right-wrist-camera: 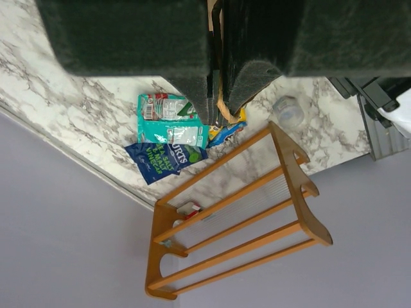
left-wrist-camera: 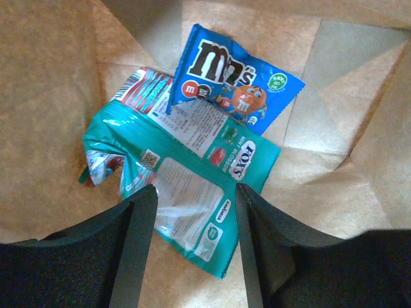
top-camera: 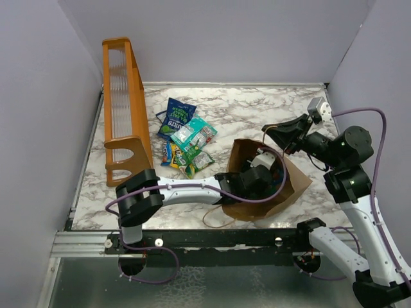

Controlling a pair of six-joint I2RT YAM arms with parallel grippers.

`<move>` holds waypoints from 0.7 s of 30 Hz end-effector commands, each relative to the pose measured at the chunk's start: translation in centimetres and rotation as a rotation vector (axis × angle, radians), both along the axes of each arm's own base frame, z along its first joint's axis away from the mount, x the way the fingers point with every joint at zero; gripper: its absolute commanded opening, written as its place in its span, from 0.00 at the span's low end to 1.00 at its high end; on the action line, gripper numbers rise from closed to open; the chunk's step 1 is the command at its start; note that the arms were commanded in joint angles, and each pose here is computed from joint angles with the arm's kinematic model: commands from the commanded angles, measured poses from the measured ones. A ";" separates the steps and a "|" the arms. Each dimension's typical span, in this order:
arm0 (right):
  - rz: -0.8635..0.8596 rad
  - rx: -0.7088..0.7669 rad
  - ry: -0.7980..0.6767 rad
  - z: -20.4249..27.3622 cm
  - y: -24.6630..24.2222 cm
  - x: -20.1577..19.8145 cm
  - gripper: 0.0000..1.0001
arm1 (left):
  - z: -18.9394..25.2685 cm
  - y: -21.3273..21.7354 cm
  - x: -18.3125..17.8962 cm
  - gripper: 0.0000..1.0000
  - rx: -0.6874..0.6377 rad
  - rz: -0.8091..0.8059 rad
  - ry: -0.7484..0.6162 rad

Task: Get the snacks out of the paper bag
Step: Take out the snack from the paper bag.

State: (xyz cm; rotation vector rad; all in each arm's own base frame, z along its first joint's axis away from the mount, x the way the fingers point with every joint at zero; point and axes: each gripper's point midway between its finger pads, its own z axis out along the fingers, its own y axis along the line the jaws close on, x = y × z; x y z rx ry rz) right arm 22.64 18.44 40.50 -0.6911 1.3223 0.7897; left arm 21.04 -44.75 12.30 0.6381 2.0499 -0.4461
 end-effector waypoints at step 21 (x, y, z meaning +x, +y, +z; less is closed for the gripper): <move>0.340 -0.131 -0.062 -0.5 2.9 -3.1 0.02 | -4.5 -4.8 6.7 0.55 -0.029 -0.056 -0.081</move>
